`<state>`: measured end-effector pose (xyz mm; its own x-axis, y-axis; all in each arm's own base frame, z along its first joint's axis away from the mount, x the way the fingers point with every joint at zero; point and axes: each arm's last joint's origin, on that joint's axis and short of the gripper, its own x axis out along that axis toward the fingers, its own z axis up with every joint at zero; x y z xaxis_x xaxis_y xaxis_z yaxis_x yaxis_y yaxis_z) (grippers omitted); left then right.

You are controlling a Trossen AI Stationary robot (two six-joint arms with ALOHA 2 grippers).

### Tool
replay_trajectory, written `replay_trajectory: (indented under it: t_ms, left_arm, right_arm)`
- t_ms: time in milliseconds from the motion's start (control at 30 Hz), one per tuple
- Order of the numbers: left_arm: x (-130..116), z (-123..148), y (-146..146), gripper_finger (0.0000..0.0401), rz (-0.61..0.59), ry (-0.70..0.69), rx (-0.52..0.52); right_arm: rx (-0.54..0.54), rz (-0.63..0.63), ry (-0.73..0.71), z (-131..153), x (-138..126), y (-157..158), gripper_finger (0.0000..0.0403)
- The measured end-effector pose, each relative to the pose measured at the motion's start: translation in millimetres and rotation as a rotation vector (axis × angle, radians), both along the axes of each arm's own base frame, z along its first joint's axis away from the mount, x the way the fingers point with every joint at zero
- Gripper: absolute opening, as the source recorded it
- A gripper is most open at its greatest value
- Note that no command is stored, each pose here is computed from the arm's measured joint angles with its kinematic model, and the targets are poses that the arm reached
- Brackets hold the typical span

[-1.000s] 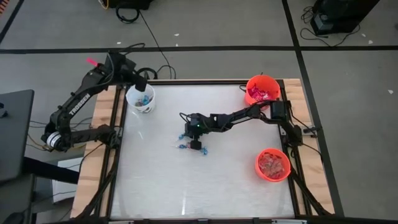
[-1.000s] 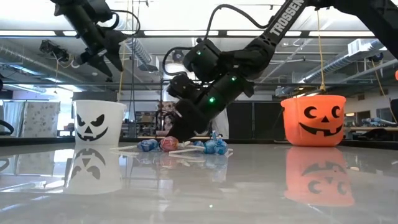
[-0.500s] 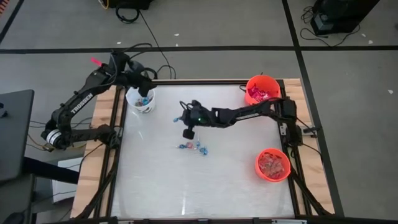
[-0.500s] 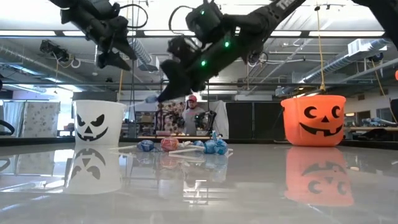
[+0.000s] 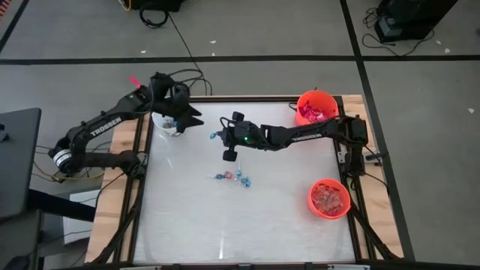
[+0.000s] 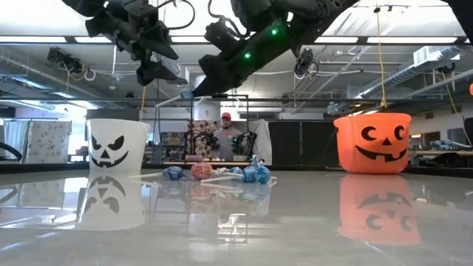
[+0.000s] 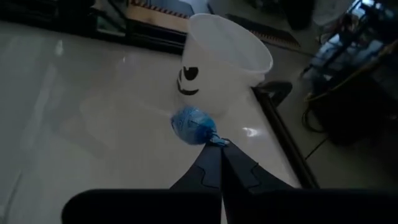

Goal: Sort candy by brand, put in halloween buckets
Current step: Put the blue candy into the white bucket

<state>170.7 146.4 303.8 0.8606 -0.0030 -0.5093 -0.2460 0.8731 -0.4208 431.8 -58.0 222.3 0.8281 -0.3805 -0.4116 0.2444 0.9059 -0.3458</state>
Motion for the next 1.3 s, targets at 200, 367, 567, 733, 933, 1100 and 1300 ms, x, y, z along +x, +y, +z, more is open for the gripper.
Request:
replay_trajectory:
  t_ms: [200,367,567,733,933,1100,1300]
  left_arm:
    - [17,-10,-5,0.0291,-0.021,0.050,-0.015]
    - [30,-19,-10,0.0291,-0.061,0.089,-0.026]
    - [41,-26,-11,0.0291,-0.065,0.124,0.013]
    - [46,-28,-11,0.0290,-0.075,0.116,0.020]
    - [49,-25,-9,0.0251,-0.071,0.070,0.017]
    - [48,-25,-10,0.0192,-0.074,0.071,0.015]
    - [48,-25,-9,0.0114,-0.074,0.070,0.012]
  right_arm:
    - [-0.061,0.007,-0.022,4,2,1,0.0002]
    - [-0.089,-0.040,-0.045,8,1,-1,0.0002]
    - [-0.139,-0.022,-0.050,17,4,1,0.0002]
    - [-0.150,-0.022,-0.078,28,8,1,0.0002]
    - [-0.159,-0.028,-0.078,30,8,-1,0.0002]
    - [-0.165,-0.026,-0.074,30,8,-1,0.0002]
    - [-0.142,0.009,-0.054,27,8,0,0.0007]
